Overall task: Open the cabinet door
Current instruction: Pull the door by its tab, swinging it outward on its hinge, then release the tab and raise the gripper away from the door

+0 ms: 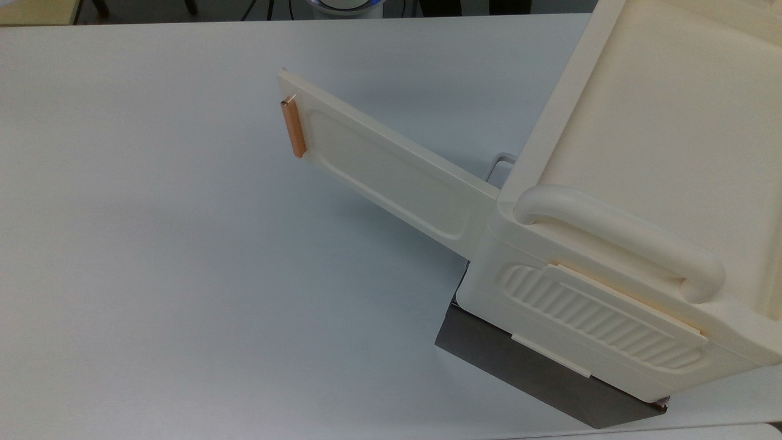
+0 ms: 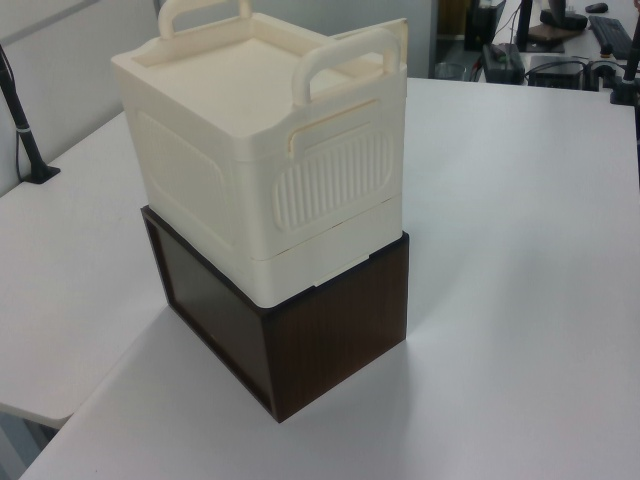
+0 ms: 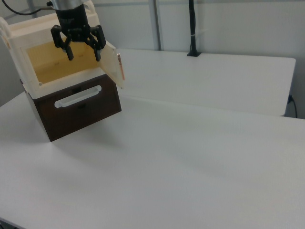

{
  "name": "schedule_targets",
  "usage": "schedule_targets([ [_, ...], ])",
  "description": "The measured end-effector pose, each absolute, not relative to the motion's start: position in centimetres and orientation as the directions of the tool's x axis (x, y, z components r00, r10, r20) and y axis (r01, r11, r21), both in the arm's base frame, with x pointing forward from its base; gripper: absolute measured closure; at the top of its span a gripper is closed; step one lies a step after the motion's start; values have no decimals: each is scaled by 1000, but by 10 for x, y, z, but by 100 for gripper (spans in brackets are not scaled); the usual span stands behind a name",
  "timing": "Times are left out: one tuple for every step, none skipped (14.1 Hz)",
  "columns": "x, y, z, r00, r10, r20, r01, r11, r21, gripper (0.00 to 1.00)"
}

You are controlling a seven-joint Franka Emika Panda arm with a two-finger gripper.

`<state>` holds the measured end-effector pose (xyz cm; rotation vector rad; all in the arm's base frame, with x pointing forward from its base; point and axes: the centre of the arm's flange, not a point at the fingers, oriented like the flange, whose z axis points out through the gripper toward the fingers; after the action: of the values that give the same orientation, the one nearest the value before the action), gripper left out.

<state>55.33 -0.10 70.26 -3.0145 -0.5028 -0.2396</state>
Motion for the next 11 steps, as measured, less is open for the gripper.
schedule_targets([
  [562, 13, 701, 925, 320, 205, 334, -942, -37, 4],
  [571, 24, 695, 923, 314, 224, 329, -944, -32, 4],
  [579, 28, 685, 928, 304, 215, 318, -947, -33, 3],
  [583, 28, 677, 933, 301, 200, 313, -949, -30, 2],
  [588, 25, 663, 939, 297, 171, 305, -952, -22, 0],
  [590, 20, 651, 948, 286, 142, 291, -957, -10, 0],
  [591, 13, 641, 960, 253, 117, 254, -967, 5, 0],
  [591, 4, 635, 976, 194, 96, 192, -981, 32, 0],
  [590, -3, 633, 986, 145, 87, 141, -989, 44, 0],
  [589, -12, 630, 995, 71, 73, 68, -996, 51, 0],
  [585, -20, 625, 999, 33, 43, 31, -998, 50, 0],
])
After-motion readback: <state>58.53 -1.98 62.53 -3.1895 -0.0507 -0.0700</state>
